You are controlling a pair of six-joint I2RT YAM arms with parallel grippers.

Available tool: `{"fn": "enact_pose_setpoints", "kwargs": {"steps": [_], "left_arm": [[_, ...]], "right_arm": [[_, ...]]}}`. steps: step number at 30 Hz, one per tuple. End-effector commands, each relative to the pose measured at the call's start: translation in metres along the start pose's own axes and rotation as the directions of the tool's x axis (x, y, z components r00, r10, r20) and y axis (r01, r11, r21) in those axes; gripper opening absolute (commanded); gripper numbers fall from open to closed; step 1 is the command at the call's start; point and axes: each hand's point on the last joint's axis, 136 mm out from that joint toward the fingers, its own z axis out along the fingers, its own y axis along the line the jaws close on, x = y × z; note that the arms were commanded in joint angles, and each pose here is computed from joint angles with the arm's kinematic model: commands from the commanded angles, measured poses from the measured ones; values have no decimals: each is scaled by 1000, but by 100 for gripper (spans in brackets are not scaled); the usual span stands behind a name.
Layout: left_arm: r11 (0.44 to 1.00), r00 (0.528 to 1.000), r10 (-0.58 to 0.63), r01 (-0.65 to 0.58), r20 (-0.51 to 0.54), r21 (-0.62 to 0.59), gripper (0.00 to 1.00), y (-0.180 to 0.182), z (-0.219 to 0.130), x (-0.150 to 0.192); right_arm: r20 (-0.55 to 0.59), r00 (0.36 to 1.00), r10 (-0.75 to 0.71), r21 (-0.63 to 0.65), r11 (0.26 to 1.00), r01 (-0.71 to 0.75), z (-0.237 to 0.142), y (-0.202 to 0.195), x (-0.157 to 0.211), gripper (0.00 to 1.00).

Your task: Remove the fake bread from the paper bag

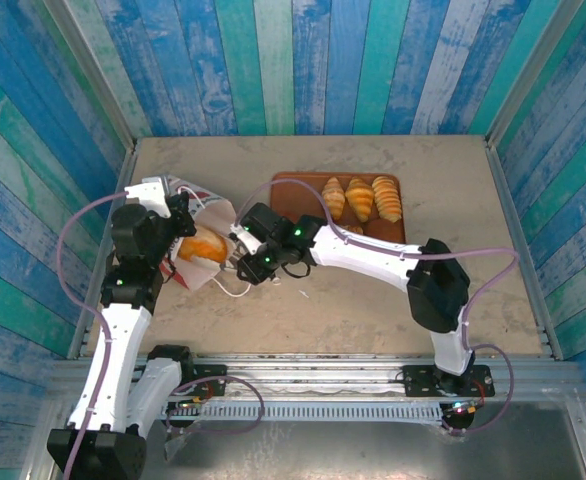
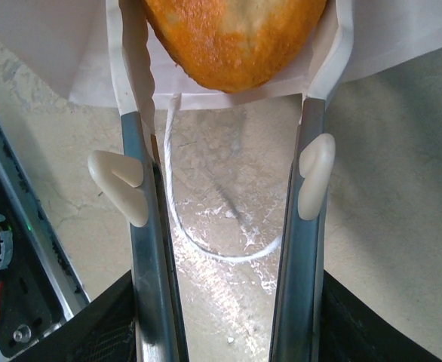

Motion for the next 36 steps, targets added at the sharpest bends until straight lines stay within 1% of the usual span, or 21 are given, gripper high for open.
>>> {"fn": "enact_pose_setpoints", "kwargs": {"steps": [1,8,16,23,26,31,36], "left_arm": [[1000,1000,-1,0,21,11,0,-3,1,-7],[1000,1000,-5,5,23,13,0,-3,2,-7],[1000,999,-14,14,36,14,0,-3,4,-12],[1000,999,-11,11,32,6,0,-1,7,-10],[1000,1000,-12,12,28,6,0,0,8,-9],[1000,1000,-11,11,28,4,0,0,8,-9],[1000,1000,-4,5,28,-15,0,2,5,-10]], "right_arm": [[81,996,-26,-24,999,28,-29,9,-17,53],[78,996,-38,17,999,37,-48,-1,-1,53],[63,990,-126,8,992,126,-65,-3,26,53],[84,981,-173,61,984,168,-94,-15,51,53],[86,981,-172,134,978,159,-105,-31,63,53],[107,984,-141,178,977,121,-127,-51,74,53],[164,981,-101,213,975,65,-151,-70,78,52]]}}
